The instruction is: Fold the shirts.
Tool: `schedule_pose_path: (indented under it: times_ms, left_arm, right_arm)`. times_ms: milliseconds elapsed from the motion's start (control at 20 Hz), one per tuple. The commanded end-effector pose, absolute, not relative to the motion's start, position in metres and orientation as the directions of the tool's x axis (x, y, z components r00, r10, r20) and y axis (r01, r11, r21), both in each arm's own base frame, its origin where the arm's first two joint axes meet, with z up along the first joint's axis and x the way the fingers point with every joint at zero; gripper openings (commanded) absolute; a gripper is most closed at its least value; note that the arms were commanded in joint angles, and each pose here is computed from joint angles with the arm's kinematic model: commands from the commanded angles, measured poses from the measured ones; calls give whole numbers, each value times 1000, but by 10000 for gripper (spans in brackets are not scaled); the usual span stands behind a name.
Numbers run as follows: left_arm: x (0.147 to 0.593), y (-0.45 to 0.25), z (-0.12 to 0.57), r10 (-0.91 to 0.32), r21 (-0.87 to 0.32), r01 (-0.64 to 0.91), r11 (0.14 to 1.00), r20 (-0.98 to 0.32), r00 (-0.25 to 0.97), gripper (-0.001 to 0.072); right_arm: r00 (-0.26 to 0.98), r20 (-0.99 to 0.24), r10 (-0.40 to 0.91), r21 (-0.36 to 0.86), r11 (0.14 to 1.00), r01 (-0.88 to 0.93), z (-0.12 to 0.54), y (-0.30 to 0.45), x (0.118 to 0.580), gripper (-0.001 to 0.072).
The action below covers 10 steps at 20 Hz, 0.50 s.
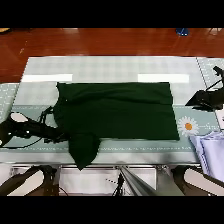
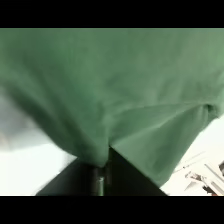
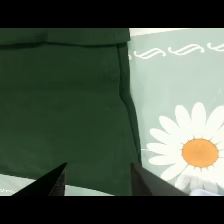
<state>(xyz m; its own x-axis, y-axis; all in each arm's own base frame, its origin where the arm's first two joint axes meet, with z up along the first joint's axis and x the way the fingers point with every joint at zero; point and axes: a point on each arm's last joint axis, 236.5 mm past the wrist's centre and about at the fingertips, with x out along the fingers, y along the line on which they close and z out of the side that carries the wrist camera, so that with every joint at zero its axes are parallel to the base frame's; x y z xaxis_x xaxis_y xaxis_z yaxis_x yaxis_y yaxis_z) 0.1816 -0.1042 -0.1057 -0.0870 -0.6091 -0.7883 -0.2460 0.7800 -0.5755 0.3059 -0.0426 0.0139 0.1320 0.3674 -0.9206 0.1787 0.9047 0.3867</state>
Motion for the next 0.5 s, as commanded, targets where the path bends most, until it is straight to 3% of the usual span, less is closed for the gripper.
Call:
schedule_pose_path:
  times_ms: [0,150,250,450]
  left_arm:
    - [175,-115,-105,-625,-593,-217,775,-770,-126,24]
    - [171,-109,-103,-632,-594,-237,769,-763,-136,24]
    - [170,-106,-102,-640,-602,-240,762,-757,-133,24]
    - [172,-104,-102,-641,-606,-230,761,-757,-125,24]
  right_arm:
    - [110,-926,360,375,909,179,13,-45,301,482]
    - [53,-947,317,321,922,218,-4,-61,282,484]
    - [5,-925,379,363,883,297,-24,-59,257,562]
    - [-41,-873,486,443,824,353,-59,-36,225,566]
